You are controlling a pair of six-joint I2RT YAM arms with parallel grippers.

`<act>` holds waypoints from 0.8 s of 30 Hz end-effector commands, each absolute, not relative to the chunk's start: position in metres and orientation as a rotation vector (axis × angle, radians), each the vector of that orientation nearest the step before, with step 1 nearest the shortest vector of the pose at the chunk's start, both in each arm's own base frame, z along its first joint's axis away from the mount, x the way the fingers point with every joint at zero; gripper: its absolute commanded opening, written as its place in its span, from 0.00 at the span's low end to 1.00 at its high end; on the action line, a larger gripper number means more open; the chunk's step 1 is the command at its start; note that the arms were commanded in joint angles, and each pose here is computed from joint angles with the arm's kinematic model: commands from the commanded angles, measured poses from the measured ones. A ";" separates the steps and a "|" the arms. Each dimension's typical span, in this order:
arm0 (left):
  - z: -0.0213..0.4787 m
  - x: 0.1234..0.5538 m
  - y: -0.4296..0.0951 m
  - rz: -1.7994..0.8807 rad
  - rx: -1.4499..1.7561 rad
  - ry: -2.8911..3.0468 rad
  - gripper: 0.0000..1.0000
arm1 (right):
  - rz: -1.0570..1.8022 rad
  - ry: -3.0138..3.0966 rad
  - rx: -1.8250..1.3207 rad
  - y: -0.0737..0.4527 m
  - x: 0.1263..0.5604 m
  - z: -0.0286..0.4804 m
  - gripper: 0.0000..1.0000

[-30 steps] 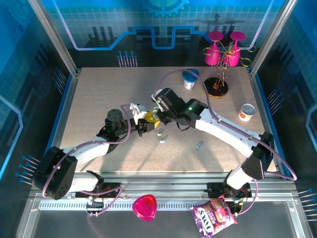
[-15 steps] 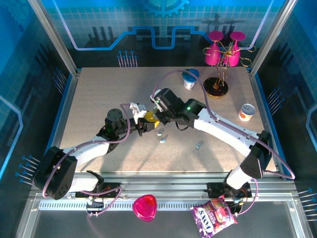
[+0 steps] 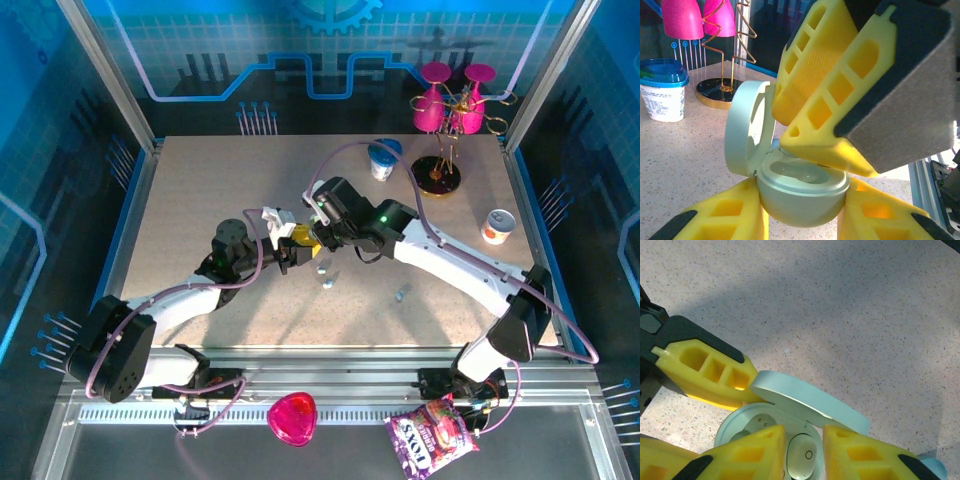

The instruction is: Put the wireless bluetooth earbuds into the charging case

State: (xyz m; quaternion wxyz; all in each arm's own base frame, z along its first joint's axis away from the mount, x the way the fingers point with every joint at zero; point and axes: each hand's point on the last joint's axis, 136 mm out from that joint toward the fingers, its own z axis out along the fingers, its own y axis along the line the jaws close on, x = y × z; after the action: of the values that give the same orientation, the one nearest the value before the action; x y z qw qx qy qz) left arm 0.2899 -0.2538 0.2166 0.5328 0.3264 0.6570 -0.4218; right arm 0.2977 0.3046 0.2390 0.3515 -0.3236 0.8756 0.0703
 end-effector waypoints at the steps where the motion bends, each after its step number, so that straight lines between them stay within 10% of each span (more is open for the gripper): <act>1: 0.242 0.294 -0.256 -1.001 0.788 1.477 0.26 | 0.258 2.229 -0.838 0.310 0.287 0.253 0.28; 16: 0.241 0.293 -0.251 -0.954 0.786 1.431 0.26 | 0.608 2.018 -0.730 0.301 0.262 0.300 0.62; 24: 0.252 0.289 -0.242 -0.907 0.770 1.393 0.26 | 0.809 2.015 -0.348 0.245 0.278 0.281 0.64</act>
State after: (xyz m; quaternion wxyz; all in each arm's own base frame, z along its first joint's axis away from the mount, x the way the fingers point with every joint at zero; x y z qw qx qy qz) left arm 0.2917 -0.2487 0.2330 0.5728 0.3270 0.6298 -0.4102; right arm 0.2694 0.2504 0.2779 0.4488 -0.2037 0.8272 0.2700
